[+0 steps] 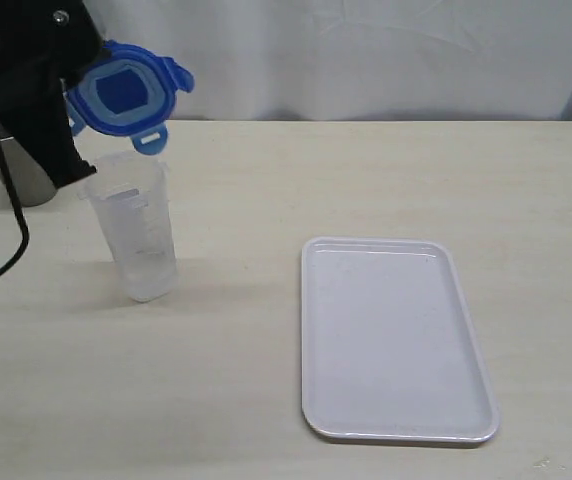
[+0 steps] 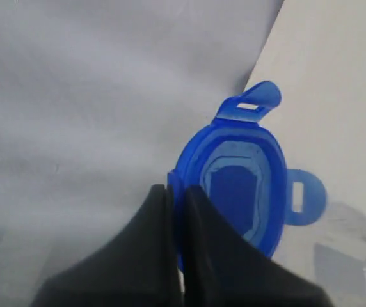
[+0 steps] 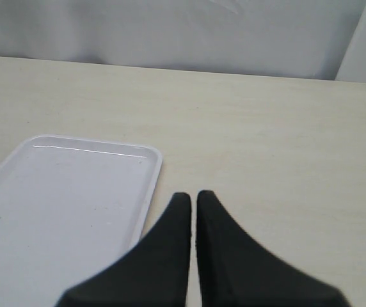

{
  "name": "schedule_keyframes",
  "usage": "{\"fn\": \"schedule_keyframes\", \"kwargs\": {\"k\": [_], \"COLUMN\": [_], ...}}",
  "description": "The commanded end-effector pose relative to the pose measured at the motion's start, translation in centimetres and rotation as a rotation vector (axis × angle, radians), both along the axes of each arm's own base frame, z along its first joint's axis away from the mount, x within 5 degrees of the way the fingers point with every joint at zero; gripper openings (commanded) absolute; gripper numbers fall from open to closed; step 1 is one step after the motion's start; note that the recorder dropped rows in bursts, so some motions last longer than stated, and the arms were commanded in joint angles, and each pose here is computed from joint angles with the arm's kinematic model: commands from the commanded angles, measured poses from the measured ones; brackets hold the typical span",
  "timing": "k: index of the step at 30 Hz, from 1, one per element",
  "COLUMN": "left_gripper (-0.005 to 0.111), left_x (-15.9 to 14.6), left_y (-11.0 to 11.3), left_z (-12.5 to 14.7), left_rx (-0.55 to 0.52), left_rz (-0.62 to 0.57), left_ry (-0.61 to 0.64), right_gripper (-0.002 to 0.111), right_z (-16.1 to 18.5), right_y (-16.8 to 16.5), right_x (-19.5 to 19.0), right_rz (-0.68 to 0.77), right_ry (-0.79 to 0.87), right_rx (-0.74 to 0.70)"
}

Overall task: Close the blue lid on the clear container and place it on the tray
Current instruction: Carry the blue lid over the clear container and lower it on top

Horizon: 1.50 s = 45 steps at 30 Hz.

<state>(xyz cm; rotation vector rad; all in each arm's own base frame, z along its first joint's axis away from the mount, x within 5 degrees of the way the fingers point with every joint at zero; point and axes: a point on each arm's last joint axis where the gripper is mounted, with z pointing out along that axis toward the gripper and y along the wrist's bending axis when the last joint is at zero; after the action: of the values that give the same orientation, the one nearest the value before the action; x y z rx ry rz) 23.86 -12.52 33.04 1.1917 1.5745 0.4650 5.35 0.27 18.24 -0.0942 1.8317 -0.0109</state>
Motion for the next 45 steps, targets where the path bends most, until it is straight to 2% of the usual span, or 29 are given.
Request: {"fn": "schedule_keyframes", "kwargs": {"k": [1, 6, 10, 14, 20, 23, 27, 34, 45], "left_gripper": [0.000, 0.000, 0.000, 0.000, 0.000, 0.000, 0.000, 0.000, 0.000], "left_x": [3.3, 6.5, 8.0, 7.8, 6.7, 6.2, 5.6, 4.6, 4.4], "left_y": [1.6, 2.3, 1.5, 1.1, -0.4, -0.5, -1.1, -2.4, -2.7], "left_z": [0.8, -0.5, -2.8, -3.8, -4.0, -3.9, -4.2, -4.4, -4.7], "left_rx": [-0.077, 0.004, 0.035, 0.069, 0.261, 0.354, 0.335, 0.345, 0.304], "left_rz": [0.146, 0.181, 0.146, 0.153, 0.157, 0.213, 0.234, 0.203, 0.201], "left_ry": [-0.047, -0.038, 0.019, 0.046, 0.027, 0.025, 0.062, 0.089, 0.125], "right_gripper": [0.004, 0.004, 0.004, 0.004, 0.004, 0.004, 0.004, 0.004, 0.004], "right_z": [0.0, 0.0, 0.0, 0.0, 0.0, 0.0, 0.0, 0.0, 0.0], "right_y": [0.0, 0.0, 0.0, 0.0, 0.0, 0.0, 0.0, 0.0, 0.0], "right_x": [0.0, 0.0, 0.0, 0.0, 0.0, 0.0, 0.0, 0.0, 0.0], "right_rz": [0.003, 0.003, 0.003, 0.003, 0.003, 0.003, 0.003, 0.003, 0.003], "right_ry": [-0.005, -0.005, -0.005, -0.005, -0.005, -0.005, -0.005, -0.005, -0.005], "right_rx": [-0.009, -0.009, -0.009, -0.009, -0.009, -0.009, -0.009, -0.009, -0.009]}}
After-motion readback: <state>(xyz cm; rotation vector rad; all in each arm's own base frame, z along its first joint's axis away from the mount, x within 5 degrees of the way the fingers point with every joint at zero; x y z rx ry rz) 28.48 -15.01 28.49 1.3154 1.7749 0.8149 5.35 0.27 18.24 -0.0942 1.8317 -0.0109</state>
